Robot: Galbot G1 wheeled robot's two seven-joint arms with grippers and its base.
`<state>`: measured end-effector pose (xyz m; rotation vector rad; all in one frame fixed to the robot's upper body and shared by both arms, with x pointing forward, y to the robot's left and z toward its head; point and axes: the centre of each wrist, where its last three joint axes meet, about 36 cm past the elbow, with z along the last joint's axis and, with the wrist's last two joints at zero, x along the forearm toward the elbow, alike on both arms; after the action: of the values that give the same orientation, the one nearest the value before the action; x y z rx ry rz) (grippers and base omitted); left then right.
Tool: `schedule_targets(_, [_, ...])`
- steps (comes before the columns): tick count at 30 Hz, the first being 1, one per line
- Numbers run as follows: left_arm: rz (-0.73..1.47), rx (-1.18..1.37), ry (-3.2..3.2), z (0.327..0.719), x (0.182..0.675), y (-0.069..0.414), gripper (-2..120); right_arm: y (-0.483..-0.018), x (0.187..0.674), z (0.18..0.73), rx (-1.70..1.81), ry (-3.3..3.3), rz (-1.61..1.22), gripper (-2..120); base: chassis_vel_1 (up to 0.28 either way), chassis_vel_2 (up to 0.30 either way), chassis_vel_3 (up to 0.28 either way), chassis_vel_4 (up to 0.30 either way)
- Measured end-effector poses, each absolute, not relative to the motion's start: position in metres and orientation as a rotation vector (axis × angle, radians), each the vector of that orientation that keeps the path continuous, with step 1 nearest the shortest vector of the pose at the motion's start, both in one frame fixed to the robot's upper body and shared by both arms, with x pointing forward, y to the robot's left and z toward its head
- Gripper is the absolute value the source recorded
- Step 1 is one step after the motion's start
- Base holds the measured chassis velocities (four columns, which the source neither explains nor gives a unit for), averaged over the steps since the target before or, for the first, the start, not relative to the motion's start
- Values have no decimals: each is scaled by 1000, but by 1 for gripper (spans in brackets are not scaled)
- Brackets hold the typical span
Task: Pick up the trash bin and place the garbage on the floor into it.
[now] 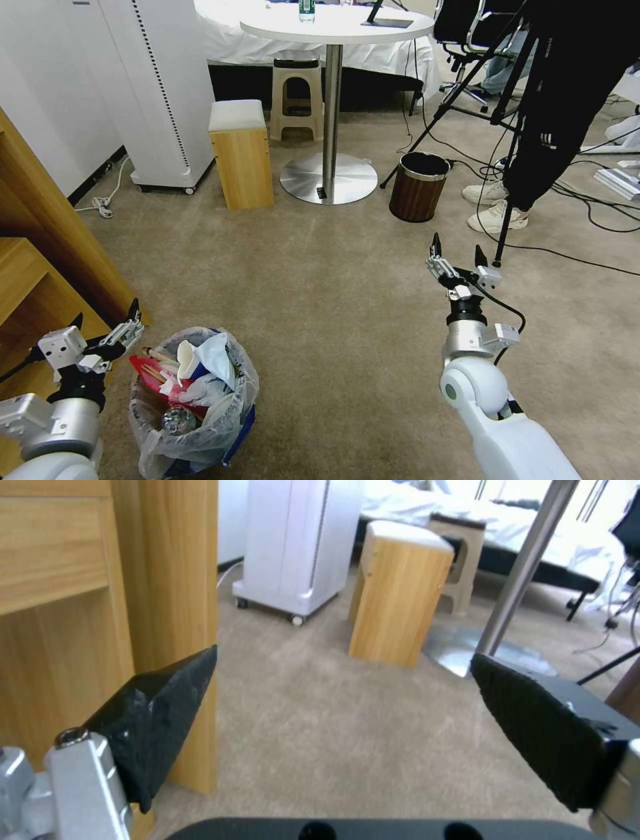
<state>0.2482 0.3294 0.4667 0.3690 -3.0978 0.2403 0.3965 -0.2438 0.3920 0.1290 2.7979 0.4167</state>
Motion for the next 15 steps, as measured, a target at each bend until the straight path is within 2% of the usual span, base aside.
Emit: schedule_targets(15, [188,302,-3108,468,231,316,100,-265,361,348,158,2963,344,100,0,0,0,0])
